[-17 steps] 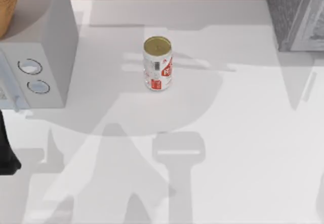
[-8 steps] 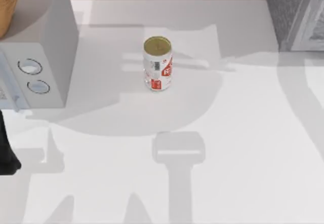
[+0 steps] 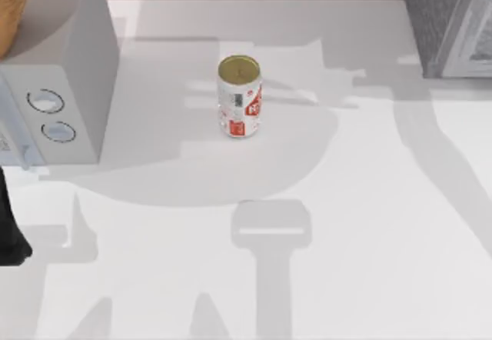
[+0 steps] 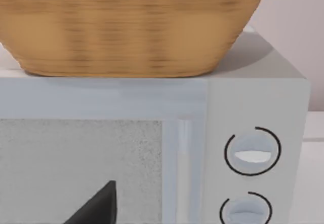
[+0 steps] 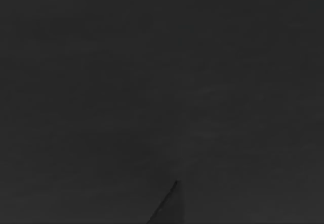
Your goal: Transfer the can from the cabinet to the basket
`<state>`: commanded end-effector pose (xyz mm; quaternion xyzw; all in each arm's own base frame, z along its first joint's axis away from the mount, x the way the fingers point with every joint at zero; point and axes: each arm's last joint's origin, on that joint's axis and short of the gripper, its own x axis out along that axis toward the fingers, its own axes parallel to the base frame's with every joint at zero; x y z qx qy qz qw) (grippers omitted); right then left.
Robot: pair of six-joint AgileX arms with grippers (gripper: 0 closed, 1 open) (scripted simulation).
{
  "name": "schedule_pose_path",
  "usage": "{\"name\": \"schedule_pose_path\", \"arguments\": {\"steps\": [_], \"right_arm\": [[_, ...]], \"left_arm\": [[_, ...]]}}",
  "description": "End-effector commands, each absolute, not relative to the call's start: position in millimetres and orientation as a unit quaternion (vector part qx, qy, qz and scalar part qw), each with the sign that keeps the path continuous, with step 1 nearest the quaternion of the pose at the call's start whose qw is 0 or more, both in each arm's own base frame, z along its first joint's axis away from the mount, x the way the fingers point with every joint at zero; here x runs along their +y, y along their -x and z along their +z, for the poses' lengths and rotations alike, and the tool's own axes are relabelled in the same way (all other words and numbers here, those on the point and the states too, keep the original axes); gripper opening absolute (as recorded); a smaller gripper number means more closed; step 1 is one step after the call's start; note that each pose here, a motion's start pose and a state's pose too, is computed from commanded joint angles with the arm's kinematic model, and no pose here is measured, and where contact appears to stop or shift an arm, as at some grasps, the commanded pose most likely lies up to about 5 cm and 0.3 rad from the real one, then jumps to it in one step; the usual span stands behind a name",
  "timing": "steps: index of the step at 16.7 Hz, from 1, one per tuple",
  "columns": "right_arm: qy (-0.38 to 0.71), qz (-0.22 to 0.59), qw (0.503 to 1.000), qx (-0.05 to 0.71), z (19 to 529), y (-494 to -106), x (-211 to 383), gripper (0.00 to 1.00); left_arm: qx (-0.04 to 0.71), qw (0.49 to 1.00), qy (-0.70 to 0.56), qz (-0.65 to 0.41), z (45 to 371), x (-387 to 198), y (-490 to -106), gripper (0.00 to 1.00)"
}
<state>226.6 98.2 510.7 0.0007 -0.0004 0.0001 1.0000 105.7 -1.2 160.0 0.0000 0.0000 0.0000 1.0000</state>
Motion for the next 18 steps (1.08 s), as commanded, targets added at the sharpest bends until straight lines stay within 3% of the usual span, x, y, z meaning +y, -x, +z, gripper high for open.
{"name": "schedule_pose_path", "arguments": {"steps": [3, 10, 18], "right_arm": [[0.0, -0.021, 1.0, -0.012, 517.9, -224.3, 88.3, 1.0], [0.0, -0.021, 1.0, -0.011, 517.2, -269.2, 87.7, 1.0], [-0.001, -0.019, 1.0, -0.018, 510.6, -246.2, 76.1, 1.0]], "left_arm": [[0.0, 1.0, 0.0, 0.0, 160.0, -1.2, -105.7, 1.0], [0.0, 1.0, 0.0, 0.0, 160.0, -1.2, -105.7, 1.0], [0.0, 1.0, 0.0, 0.0, 160.0, -1.2, -105.7, 1.0]]}}
